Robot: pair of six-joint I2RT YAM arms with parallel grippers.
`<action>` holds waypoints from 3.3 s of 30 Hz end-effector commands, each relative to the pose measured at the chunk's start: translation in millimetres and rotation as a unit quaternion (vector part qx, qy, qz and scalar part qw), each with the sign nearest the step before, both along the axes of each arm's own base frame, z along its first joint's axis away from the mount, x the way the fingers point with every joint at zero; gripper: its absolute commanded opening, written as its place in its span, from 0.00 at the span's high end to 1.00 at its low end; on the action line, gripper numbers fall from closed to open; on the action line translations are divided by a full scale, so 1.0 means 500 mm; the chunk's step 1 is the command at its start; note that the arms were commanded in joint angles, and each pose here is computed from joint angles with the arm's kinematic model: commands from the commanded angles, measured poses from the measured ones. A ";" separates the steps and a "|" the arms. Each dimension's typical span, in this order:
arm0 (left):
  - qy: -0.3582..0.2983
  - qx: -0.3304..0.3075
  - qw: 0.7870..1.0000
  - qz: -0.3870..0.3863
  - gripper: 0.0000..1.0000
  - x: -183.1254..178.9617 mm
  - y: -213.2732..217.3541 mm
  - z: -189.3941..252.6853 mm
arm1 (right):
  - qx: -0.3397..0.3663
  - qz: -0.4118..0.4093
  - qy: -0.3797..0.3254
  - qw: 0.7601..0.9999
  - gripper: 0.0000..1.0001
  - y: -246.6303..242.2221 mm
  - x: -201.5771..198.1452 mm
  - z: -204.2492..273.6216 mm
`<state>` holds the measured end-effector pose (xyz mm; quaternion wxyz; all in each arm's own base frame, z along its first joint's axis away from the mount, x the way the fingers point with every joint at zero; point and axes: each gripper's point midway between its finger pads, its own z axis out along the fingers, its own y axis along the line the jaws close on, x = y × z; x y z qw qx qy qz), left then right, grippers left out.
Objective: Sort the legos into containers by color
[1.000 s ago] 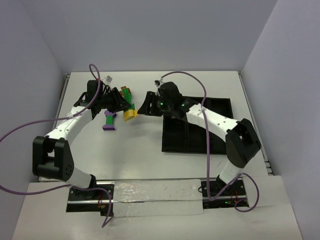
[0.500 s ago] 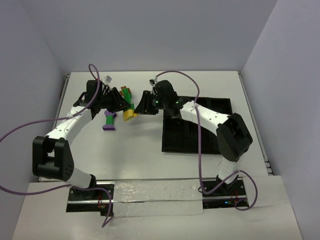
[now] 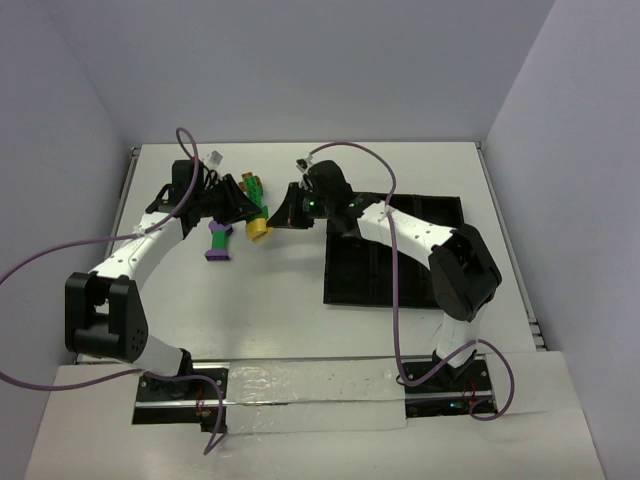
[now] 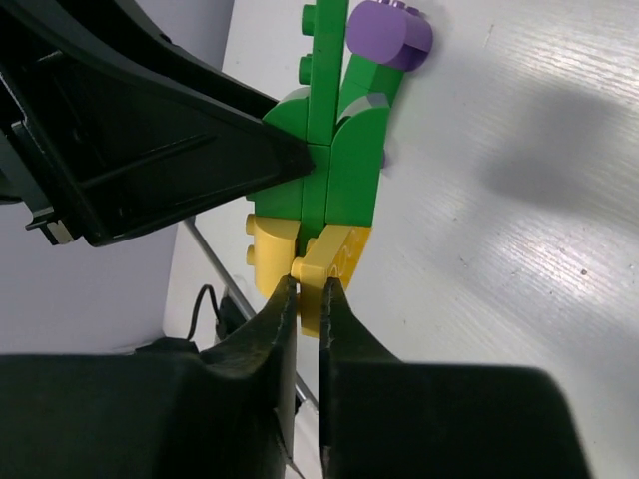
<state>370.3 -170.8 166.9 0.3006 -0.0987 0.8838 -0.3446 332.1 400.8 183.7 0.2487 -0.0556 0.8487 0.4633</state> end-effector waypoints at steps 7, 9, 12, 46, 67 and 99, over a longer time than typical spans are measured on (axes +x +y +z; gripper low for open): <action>-0.017 -0.018 1.000 -0.010 1.00 0.016 -0.010 0.015 | 0.004 -0.013 -0.013 1.000 1.00 0.004 0.014 0.000; -0.017 -0.018 1.000 -0.010 1.00 0.017 -0.010 0.014 | -0.007 -0.023 -0.009 1.000 1.00 -0.001 0.019 -0.012; -0.018 -0.017 1.000 -0.008 1.00 0.017 -0.009 0.016 | -0.026 -0.040 -0.004 0.999 1.00 -0.017 0.024 -0.030; 0.014 0.109 0.982 0.152 1.00 0.029 0.129 0.035 | -0.092 -0.194 -0.126 0.969 1.00 -0.383 -0.012 0.096; 0.016 0.090 0.983 0.156 1.00 0.032 0.120 0.039 | -0.140 -0.175 -0.115 0.968 1.00 -0.394 -0.069 -0.062; 0.050 -0.011 0.985 0.167 1.00 0.015 0.032 0.011 | -0.035 0.064 -0.143 0.987 0.30 -0.086 -0.134 0.114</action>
